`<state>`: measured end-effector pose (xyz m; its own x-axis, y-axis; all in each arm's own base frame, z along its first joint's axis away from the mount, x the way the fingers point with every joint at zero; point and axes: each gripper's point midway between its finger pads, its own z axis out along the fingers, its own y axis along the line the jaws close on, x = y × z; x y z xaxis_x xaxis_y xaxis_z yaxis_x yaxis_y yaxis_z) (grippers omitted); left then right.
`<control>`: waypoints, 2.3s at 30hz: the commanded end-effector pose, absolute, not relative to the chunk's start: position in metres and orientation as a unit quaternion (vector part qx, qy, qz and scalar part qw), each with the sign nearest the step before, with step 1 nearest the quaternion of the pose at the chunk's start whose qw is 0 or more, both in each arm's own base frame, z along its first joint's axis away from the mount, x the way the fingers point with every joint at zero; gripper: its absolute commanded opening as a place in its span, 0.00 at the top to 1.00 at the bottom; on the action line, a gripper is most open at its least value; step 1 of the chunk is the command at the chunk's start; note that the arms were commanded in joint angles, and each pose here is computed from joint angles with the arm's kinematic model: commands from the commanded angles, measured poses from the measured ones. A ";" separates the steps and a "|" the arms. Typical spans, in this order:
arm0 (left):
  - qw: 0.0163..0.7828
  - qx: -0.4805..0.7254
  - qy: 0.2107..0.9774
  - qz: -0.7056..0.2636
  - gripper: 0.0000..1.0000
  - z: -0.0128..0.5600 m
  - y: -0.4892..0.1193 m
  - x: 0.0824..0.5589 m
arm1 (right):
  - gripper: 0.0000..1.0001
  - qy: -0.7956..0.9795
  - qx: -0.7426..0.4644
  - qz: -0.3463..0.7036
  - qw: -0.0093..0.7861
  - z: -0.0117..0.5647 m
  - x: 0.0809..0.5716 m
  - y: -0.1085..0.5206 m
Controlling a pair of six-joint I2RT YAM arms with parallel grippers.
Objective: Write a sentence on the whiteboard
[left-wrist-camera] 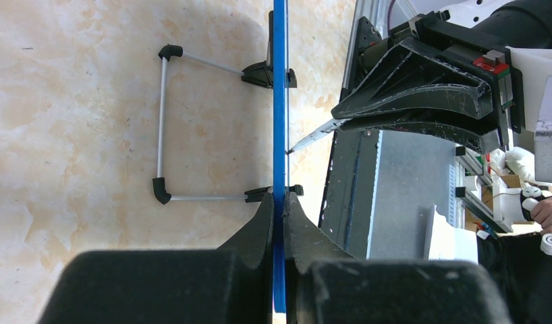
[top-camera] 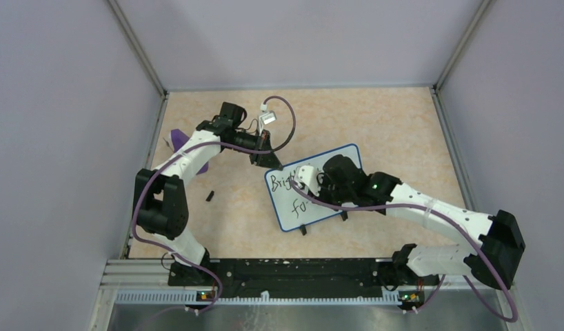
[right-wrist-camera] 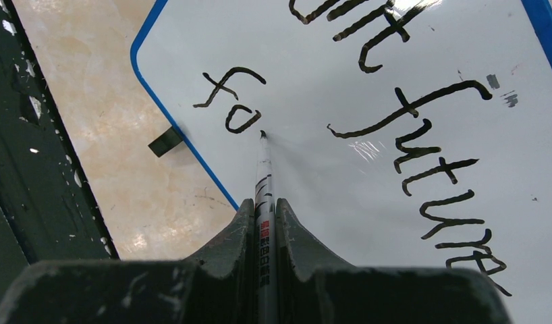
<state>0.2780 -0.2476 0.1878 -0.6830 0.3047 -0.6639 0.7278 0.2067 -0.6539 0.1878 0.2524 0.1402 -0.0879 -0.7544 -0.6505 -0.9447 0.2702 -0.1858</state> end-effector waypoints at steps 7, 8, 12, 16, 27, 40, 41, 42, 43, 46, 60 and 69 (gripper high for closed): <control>0.198 0.340 0.773 -0.498 1.00 0.172 -0.240 0.287 | 1.00 0.725 -0.594 0.122 0.326 0.128 0.185 0.240; 0.198 0.340 0.773 -0.498 1.00 0.172 -0.241 0.287 | 1.00 0.724 -0.597 0.125 0.321 0.126 0.183 0.240; 0.197 0.340 0.774 -0.497 1.00 0.172 -0.240 0.288 | 1.00 0.721 -0.605 0.133 0.310 0.119 0.177 0.243; 0.197 0.340 0.774 -0.496 1.00 0.171 -0.240 0.288 | 1.00 0.717 -0.606 0.137 0.316 0.122 0.179 0.248; 0.199 0.340 0.774 -0.496 1.00 0.173 -0.240 0.287 | 1.00 0.726 -0.578 0.133 0.349 0.144 0.194 0.252; 0.199 0.340 0.775 -0.494 1.00 0.173 -0.240 0.287 | 1.00 0.732 -0.557 0.134 0.369 0.158 0.203 0.248; 0.200 0.341 0.774 -0.495 1.00 0.173 -0.240 0.287 | 1.00 0.731 -0.558 0.136 0.369 0.159 0.203 0.249; 0.200 0.340 0.774 -0.495 1.00 0.173 -0.240 0.287 | 1.00 0.730 -0.559 0.139 0.368 0.159 0.202 0.250; 0.200 0.341 0.774 -0.495 1.00 0.173 -0.240 0.287 | 1.00 0.729 -0.561 0.142 0.366 0.159 0.201 0.251; 0.200 0.340 0.774 -0.495 1.00 0.173 -0.240 0.287 | 1.00 0.727 -0.563 0.146 0.363 0.159 0.201 0.253; 0.202 0.342 0.774 -0.494 1.00 0.174 -0.239 0.286 | 1.00 0.733 -0.555 0.137 0.370 0.162 0.206 0.252; 0.202 0.342 0.774 -0.494 1.00 0.175 -0.239 0.286 | 1.00 0.743 -0.547 0.122 0.367 0.159 0.205 0.232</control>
